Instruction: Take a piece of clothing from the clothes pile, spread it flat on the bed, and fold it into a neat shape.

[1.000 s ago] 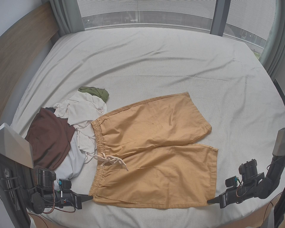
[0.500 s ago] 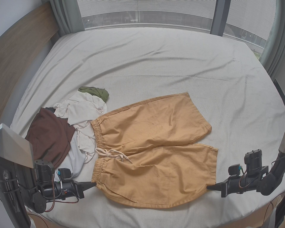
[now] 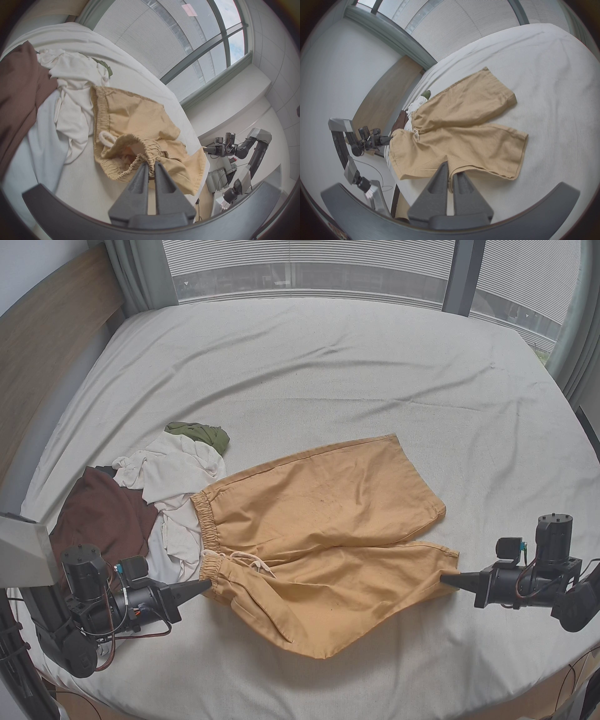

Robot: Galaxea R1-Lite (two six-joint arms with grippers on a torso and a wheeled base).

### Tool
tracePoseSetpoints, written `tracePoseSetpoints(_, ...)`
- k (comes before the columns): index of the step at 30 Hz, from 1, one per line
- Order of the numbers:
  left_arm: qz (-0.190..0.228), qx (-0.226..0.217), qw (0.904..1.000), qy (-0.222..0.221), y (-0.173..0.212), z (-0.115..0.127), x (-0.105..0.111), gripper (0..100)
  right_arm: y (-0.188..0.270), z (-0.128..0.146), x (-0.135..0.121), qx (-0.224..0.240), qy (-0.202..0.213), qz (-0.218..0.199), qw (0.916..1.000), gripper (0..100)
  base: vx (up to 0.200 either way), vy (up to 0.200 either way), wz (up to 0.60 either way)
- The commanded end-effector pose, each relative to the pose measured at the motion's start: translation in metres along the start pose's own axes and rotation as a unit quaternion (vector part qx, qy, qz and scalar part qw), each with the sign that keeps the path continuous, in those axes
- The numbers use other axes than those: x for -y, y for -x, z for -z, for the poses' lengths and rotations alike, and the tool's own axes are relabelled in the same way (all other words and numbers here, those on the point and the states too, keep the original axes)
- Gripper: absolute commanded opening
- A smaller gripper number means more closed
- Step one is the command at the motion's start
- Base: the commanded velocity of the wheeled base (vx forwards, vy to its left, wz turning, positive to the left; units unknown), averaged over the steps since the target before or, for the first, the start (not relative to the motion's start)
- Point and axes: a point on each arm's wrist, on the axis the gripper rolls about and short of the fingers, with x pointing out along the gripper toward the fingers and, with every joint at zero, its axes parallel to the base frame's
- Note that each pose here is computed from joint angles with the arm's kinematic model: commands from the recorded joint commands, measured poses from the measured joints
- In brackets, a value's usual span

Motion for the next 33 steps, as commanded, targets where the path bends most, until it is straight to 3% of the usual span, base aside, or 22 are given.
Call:
tracePoseSetpoints(1,0.015,0.035,0.9993,-0.006,-0.001,-0.018,0.007,0,0.002,-0.016,-0.004,0.031,0.005,-0.004,0.9995,0,0.0,0.0,0.0)
tracePoseSetpoints(13,0.038,0.089,0.994,0.05,-0.01,-0.045,0.021,0,0.006,-0.046,-0.002,0.109,0.005,-0.01,0.994,0,0.0,0.0,0.0)
tracePoseSetpoints(21,0.029,0.095,0.9941,0.043,-0.012,-0.046,0.018,0,0.0,-0.06,-0.001,0.145,0.01,-0.02,0.9892,0,0.0,0.0,0.0)
tracePoseSetpoints(29,0.02,0.097,0.9944,0.039,-0.01,-0.045,0.017,0,-0.015,-0.071,0.007,0.153,0.003,-0.024,0.988,0,0.0,0.0,0.0)
tracePoseSetpoints(33,0.002,0.117,0.9922,0.041,-0.014,-0.05,0.015,0,-0.023,-0.08,0.012,0.164,0.01,-0.026,0.9861,0,0.0,0.0,0.0)
